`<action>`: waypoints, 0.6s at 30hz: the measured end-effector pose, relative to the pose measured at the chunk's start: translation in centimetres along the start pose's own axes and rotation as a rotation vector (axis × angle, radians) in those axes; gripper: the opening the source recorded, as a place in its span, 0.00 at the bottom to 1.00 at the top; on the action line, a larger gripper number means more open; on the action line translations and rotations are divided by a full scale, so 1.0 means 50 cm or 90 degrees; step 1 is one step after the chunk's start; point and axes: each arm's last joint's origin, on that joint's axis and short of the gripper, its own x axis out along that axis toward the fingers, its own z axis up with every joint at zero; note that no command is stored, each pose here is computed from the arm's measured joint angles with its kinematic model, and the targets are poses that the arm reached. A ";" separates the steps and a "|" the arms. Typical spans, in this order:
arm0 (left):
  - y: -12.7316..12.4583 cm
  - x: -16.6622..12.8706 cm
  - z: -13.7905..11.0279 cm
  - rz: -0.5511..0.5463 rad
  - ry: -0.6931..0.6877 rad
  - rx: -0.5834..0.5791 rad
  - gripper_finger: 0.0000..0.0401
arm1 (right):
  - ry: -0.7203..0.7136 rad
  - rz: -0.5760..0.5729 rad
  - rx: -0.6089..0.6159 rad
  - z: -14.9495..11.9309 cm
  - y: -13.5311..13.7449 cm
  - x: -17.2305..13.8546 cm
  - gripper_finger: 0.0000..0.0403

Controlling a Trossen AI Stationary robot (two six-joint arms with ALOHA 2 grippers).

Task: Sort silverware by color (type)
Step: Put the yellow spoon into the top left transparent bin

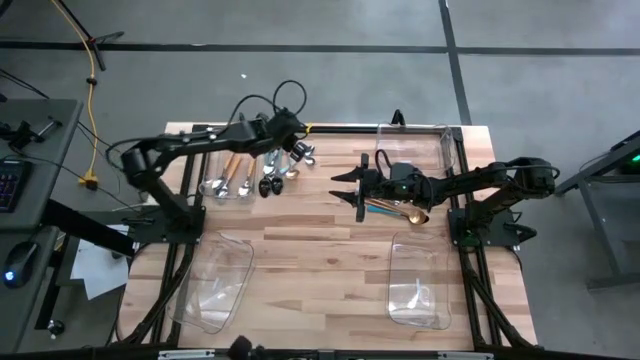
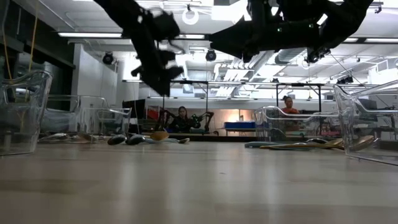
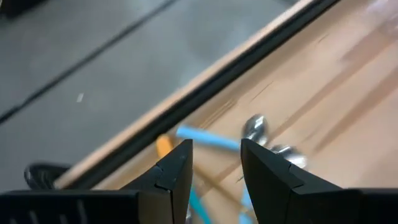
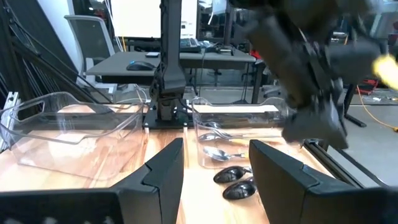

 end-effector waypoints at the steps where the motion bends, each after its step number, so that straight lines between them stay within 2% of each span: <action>1: 0.003 0.018 -0.005 0.006 0.019 -0.005 0.32 | 0.002 0.000 0.000 -0.001 0.000 0.000 0.42; 9: 0.029 0.139 -0.044 0.031 0.128 -0.034 0.32 | 0.003 -0.001 -0.006 -0.001 0.000 0.000 0.42; 13: 0.052 0.171 -0.053 0.047 0.154 -0.056 0.32 | 0.003 -0.001 -0.007 -0.001 0.000 0.000 0.42; 18: 0.075 0.186 -0.054 0.026 0.169 -0.095 0.32 | 0.003 -0.001 -0.012 -0.001 0.000 0.000 0.42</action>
